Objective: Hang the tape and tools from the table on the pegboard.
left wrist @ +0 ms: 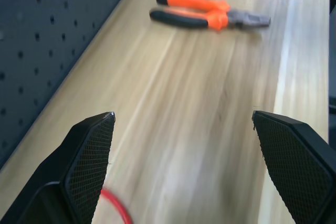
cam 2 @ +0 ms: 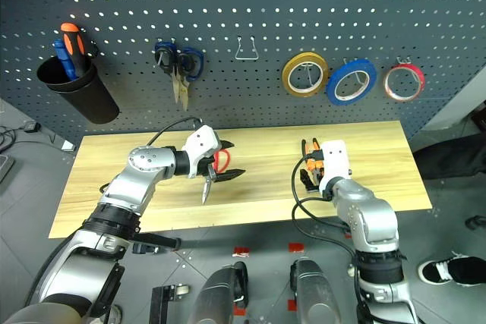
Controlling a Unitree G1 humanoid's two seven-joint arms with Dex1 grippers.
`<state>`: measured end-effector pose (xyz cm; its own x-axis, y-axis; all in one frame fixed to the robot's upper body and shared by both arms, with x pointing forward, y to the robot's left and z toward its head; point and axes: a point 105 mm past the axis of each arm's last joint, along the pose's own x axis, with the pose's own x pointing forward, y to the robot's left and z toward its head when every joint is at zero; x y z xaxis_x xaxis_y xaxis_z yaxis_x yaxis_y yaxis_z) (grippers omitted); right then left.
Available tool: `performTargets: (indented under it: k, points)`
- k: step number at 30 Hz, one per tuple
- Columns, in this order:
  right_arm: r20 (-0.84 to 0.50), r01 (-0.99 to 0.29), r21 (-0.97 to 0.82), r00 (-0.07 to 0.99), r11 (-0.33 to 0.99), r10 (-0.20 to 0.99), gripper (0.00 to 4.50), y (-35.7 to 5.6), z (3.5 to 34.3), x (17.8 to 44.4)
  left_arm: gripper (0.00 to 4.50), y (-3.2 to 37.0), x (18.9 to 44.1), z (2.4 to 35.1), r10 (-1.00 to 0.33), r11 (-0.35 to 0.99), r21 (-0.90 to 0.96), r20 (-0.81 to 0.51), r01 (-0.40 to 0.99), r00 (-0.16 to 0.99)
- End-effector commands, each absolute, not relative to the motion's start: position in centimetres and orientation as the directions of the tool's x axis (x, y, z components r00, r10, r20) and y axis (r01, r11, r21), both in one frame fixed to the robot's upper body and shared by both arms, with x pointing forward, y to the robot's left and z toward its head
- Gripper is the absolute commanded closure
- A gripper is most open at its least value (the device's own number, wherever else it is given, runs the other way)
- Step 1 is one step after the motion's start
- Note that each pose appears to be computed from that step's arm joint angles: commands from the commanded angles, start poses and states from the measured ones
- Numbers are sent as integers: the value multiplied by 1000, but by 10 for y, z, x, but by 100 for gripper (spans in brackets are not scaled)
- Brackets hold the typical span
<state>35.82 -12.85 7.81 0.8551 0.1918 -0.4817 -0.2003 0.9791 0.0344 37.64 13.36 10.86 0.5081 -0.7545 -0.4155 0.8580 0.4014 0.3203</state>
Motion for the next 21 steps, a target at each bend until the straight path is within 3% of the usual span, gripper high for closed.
performTargets:
  k: [1,11,21]
  points:
    - [-487,-210,10,853,978,188,4,-125,74,374,8,132,378,121,-768,371,360,-399,856,501]
    - [-515,-231,-34,838,972,181,4,-114,64,424,8,123,373,121,-784,366,356,-380,860,491]
    - [-568,-224,-59,809,973,151,4,-118,49,433,8,124,370,123,-781,392,342,-367,854,505]
